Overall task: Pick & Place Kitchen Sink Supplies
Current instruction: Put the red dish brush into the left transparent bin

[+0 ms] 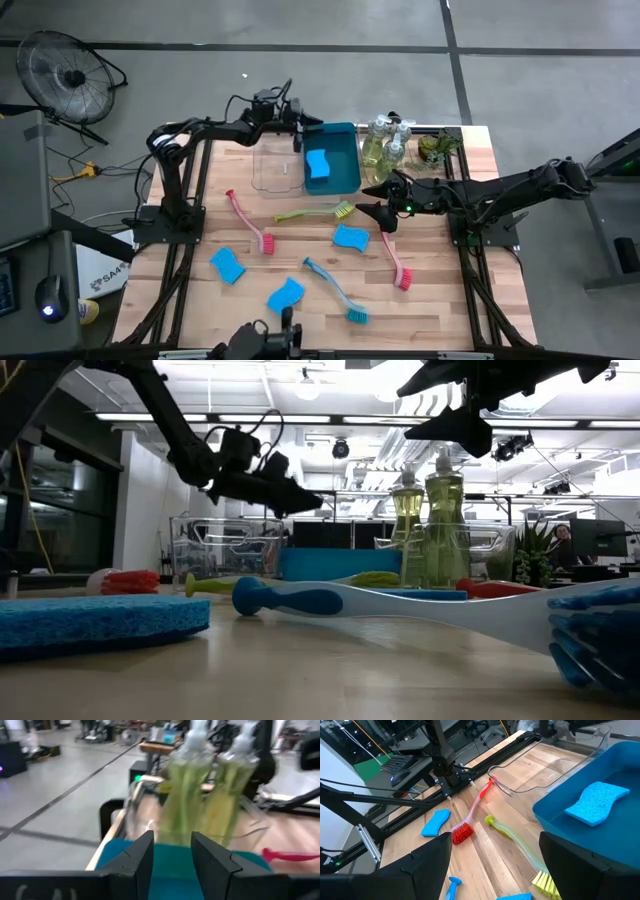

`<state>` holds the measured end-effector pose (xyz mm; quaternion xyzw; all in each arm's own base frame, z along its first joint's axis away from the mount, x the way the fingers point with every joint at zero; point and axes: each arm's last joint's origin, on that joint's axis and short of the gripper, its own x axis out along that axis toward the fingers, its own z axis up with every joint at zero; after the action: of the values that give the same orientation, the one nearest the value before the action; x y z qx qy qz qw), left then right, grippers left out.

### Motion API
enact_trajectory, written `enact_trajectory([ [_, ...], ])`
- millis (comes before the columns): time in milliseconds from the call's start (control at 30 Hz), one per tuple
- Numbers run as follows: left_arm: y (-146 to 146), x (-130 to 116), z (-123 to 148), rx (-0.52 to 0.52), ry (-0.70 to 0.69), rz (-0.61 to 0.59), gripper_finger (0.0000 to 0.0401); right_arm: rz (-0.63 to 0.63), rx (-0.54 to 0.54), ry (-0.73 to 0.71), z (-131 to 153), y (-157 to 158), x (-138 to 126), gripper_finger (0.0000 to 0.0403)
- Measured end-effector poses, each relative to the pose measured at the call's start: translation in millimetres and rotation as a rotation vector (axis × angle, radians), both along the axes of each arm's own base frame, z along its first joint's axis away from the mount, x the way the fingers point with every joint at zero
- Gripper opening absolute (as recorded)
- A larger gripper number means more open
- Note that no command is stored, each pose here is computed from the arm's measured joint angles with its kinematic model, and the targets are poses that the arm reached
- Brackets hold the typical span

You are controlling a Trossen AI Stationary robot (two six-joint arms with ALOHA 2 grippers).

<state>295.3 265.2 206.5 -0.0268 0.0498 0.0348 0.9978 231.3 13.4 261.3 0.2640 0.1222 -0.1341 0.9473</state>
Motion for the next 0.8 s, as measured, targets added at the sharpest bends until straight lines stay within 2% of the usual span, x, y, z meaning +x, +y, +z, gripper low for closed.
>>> enact_trajectory([
  [400,-27.1,-13.1,67.1,0.086,-0.130,-0.137,0.0129,0.001,-0.003,0.001,0.0,-0.1,0.0,0.0296],
  [633,-65.5,-8.3,102.0,0.135,-0.198,-0.226,0.0129,0.003,-0.009,0.013,-1.0,-0.1,-0.3,0.0296],
  [800,-99.1,-0.2,114.7,0.121,-0.202,-0.323,0.0129,0.003,-0.011,0.032,-2.7,-0.2,-0.9,0.0296],
])
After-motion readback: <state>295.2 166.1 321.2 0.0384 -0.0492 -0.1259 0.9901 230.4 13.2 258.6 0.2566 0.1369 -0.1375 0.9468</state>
